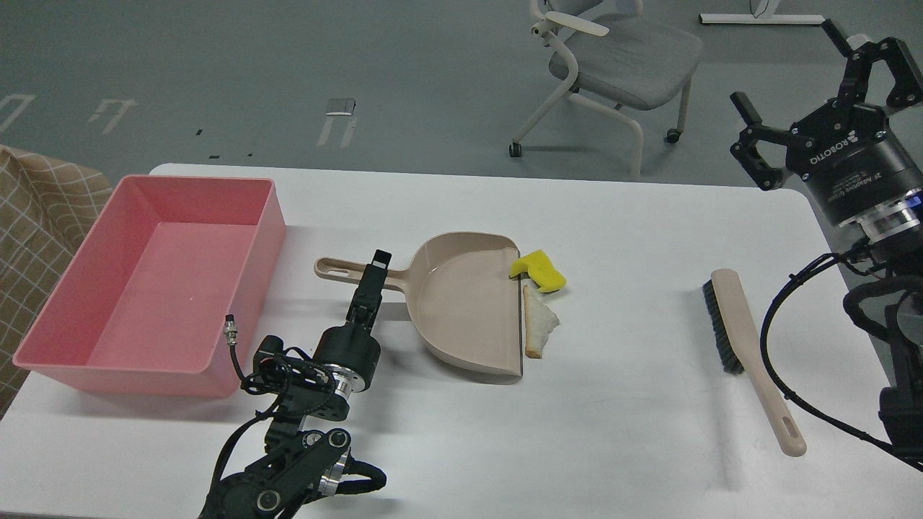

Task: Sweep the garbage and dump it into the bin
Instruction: 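Close the left gripper on the dustpan handle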

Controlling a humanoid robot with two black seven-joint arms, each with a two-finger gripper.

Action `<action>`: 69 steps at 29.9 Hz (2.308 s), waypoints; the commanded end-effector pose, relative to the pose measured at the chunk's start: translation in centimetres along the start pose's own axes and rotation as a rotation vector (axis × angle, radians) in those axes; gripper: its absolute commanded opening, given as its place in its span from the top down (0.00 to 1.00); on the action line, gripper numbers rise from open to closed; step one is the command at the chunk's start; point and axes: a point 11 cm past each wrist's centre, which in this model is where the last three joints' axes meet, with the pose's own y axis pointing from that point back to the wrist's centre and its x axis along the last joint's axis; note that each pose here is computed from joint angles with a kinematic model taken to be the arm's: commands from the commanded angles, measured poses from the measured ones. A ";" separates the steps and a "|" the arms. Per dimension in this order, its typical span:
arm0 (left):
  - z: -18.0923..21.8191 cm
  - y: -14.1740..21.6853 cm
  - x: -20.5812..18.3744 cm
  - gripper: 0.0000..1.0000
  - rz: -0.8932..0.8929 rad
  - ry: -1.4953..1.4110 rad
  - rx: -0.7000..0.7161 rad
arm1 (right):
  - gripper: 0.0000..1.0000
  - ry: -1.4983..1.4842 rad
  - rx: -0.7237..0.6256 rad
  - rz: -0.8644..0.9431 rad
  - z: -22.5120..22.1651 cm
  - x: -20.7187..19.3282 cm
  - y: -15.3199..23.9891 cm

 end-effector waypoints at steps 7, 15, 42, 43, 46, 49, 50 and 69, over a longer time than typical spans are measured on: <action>0.3 -0.9 0.4 0.15 0.005 -0.017 -0.012 | 0.00 -0.001 0.000 0.004 0.0 0.1 0.1; 0.0 -0.8 0.7 0.22 0.004 -0.027 -0.005 | 0.00 -0.001 0.000 0.004 0.0 0.1 0.1; -1.4 -0.5 1.7 0.57 0.010 -0.060 0.029 | 0.00 -0.005 -0.004 0.021 0.2 0.6 0.8; -1.4 -0.5 1.6 0.58 0.010 -0.059 0.030 | 0.00 -0.005 -0.004 0.021 0.3 0.6 0.8; -1.4 -0.5 1.6 0.58 0.010 -0.059 0.032 | 0.00 -0.004 -0.004 0.022 0.2 0.6 0.8; -1.3 -0.5 1.7 0.59 0.009 -0.061 0.030 | 0.00 -0.003 -0.005 0.023 0.2 0.6 0.8; -1.3 -0.6 1.7 0.60 0.010 -0.060 0.031 | 0.00 -0.002 -0.005 0.022 0.2 0.6 0.8; -1.3 -0.5 1.4 0.73 0.007 -0.053 0.032 | 0.00 -0.006 -0.010 0.031 0.4 0.9 1.0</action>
